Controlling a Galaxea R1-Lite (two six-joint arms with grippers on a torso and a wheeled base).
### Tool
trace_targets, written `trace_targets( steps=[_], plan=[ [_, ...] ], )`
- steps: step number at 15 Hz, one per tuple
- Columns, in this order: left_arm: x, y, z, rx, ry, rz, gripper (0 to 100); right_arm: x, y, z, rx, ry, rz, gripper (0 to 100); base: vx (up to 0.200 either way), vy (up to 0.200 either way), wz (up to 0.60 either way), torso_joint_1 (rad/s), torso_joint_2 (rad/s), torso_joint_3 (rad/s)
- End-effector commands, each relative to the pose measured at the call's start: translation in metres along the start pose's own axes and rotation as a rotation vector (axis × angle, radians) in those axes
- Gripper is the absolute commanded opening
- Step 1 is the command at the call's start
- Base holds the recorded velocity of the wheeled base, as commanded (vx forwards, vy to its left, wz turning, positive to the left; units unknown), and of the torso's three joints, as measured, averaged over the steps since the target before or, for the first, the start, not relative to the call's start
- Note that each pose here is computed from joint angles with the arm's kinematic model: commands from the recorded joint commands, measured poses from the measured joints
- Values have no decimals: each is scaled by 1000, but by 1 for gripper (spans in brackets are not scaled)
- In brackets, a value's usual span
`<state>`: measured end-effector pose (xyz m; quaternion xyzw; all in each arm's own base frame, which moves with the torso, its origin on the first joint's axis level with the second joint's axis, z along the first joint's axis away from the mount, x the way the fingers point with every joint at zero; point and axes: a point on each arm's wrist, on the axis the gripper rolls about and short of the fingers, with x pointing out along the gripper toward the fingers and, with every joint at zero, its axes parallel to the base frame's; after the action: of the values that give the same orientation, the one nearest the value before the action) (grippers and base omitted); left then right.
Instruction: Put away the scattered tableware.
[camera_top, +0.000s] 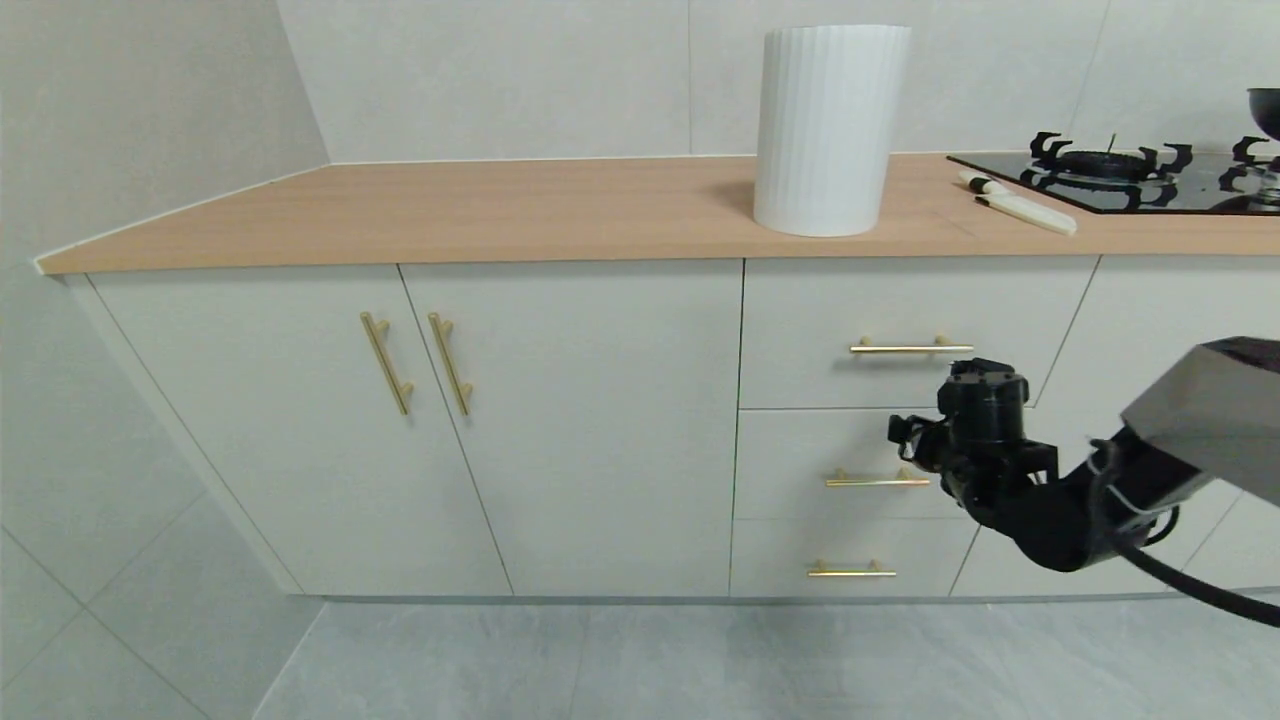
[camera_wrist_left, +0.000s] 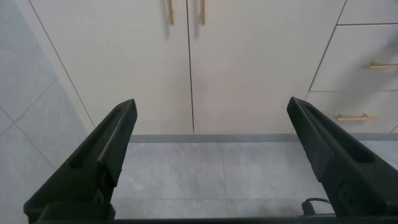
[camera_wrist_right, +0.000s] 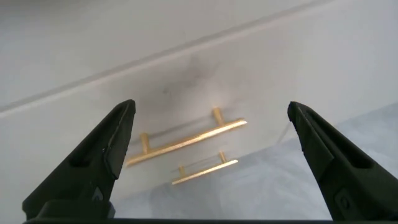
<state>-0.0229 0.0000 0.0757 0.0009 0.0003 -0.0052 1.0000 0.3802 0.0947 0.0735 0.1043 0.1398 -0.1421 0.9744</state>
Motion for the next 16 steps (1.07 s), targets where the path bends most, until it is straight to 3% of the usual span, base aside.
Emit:
trace_targets(
  steps=[1,3,4,7,12,16],
  plan=[
    [0,0,0,0,1,0,100,-92,-34,55,-8,-101,36,100,0,0,0,0,0,0],
    [0,0,0,0,-1,0,100,-122,-47,67,-18,-146,47,100,0,0,0,0,0,0],
    [0,0,0,0,1,0,100,-166,-68,82,-31,-223,58,100,0,0,0,0,0,0],
    [0,0,0,0,-1,0,100,-231,-104,92,-69,-365,47,100,0,0,0,0,0,0],
    [0,0,0,0,1,0,100,-329,-176,70,-116,-422,-122,100,0,0,0,0,0,0],
    [0,0,0,0,1,0,100,-381,-208,32,-137,-490,-162,100,0,0,0,0,0,0]
  ],
)
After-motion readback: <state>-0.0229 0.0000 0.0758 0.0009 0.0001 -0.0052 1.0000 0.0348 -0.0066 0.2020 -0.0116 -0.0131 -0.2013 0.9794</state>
